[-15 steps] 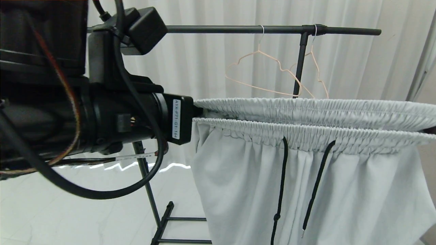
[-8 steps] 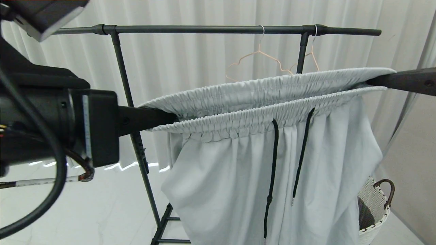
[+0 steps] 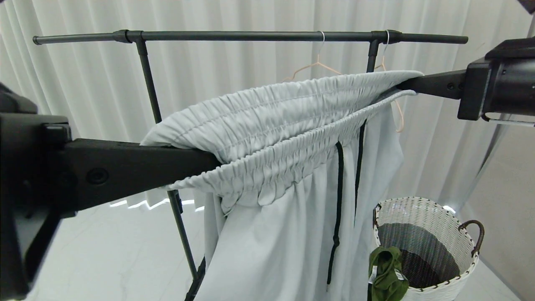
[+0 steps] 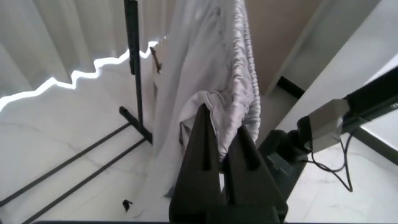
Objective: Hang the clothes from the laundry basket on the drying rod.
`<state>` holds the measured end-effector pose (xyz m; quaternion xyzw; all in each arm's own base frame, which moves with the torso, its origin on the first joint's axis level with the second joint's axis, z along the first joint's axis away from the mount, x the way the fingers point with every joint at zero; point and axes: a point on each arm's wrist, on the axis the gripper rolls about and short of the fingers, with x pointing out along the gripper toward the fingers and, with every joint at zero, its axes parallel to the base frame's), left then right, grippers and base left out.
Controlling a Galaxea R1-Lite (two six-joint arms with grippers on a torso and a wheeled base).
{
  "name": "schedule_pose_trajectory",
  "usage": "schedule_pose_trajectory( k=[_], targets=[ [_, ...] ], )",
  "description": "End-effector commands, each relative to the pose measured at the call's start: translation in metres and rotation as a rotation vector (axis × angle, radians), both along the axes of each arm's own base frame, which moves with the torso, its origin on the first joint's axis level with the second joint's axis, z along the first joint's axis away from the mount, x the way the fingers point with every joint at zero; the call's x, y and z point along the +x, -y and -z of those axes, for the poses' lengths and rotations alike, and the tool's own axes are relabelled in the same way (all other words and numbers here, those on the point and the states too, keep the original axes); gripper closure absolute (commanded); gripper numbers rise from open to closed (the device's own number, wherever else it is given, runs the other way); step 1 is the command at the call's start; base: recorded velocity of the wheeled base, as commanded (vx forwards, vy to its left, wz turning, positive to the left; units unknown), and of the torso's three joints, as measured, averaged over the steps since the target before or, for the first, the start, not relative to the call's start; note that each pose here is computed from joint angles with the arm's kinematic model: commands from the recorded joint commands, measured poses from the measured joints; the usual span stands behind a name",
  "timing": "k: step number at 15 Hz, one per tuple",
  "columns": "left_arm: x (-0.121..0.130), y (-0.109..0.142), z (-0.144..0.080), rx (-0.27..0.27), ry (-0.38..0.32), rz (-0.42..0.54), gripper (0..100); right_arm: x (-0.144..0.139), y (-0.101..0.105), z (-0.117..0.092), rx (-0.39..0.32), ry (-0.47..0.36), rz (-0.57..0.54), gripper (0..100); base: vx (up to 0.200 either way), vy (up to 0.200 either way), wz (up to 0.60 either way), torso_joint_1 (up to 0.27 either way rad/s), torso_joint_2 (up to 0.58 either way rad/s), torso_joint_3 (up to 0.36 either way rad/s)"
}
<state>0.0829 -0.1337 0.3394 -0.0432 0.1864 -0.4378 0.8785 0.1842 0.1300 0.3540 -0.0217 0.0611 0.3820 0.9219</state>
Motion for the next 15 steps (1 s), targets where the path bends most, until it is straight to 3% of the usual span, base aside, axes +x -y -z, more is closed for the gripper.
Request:
schedule_pose_trajectory(
  k=[1,5,8,10,12,15],
  targets=[
    [-0.003,0.000,-0.001,-0.005,0.004,0.014,100,0.004,-0.003,0.003,-0.007,-0.012,0.001,100,0.000,0.000,0.00,0.000,0.00,0.000],
    [-0.001,0.001,-0.005,-0.012,0.018,0.001,100,0.002,0.010,0.001,-0.027,-0.023,0.110,100,0.000,0.000,0.00,0.000,0.00,0.000],
    [0.019,0.011,-0.023,-0.034,0.061,-0.112,100,-0.018,0.030,-0.015,-0.025,-0.027,0.143,100,0.000,0.000,0.00,0.000,0.00,0.000],
    [0.033,0.017,-0.029,0.002,0.115,-0.179,100,-0.038,0.042,-0.020,-0.029,-0.035,0.143,100,0.000,0.000,0.00,0.000,0.00,0.000],
    [0.047,0.017,-0.025,0.079,0.168,-0.214,100,-0.056,0.052,-0.021,-0.038,-0.049,0.137,100,0.000,0.000,0.00,0.000,0.00,0.000],
    [0.058,0.026,-0.024,0.085,0.212,-0.249,100,-0.079,0.057,-0.017,-0.072,-0.095,0.080,100,0.000,0.000,0.00,0.000,0.00,0.000]
  ],
)
